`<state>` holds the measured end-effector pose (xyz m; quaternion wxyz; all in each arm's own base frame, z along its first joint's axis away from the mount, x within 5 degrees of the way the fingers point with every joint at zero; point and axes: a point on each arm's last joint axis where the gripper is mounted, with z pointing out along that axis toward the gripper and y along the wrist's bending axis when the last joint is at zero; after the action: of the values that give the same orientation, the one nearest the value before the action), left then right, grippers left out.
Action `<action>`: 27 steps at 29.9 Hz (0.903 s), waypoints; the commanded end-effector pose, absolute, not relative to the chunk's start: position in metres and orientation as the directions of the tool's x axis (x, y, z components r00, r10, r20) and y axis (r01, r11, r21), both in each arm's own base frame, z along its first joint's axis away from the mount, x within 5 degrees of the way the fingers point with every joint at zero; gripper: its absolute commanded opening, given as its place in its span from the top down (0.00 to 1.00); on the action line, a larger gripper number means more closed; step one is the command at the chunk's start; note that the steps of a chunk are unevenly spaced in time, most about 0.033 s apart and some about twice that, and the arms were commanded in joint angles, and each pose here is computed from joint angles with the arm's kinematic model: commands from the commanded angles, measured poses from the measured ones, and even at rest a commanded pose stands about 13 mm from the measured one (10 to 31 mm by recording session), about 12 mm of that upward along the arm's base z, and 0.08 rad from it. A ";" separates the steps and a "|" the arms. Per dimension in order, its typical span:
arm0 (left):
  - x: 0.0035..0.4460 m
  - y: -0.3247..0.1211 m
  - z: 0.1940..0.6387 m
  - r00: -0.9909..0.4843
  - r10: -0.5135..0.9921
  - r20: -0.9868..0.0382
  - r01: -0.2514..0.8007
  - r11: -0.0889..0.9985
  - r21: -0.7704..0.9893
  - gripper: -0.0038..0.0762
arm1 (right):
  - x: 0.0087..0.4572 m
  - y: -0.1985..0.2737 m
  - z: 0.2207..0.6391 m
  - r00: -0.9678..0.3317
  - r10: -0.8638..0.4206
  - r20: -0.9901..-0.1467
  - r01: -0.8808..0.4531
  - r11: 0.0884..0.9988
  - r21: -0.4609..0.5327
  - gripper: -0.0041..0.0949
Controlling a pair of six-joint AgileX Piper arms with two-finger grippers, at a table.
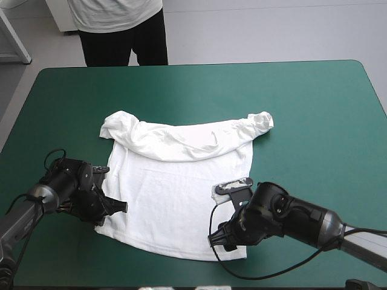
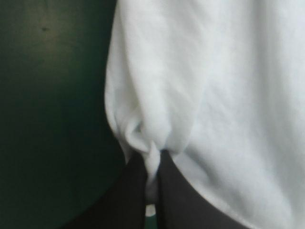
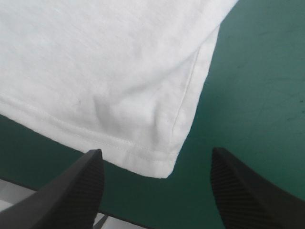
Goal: Fold the cloth
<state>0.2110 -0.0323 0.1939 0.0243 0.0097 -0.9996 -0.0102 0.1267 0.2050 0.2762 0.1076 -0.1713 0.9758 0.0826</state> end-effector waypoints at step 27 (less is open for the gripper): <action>0.222 -0.030 0.170 -0.997 0.068 -0.040 0.066 0.997 0.048 0.96 | 0.116 0.232 0.197 -0.961 -0.248 -0.122 -0.256 0.965 0.053 0.97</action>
<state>0.2115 -0.0324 0.1937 0.0224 -0.0135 -0.9996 -0.0091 0.1180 0.2335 0.2062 0.0734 -0.1169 0.9891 0.0521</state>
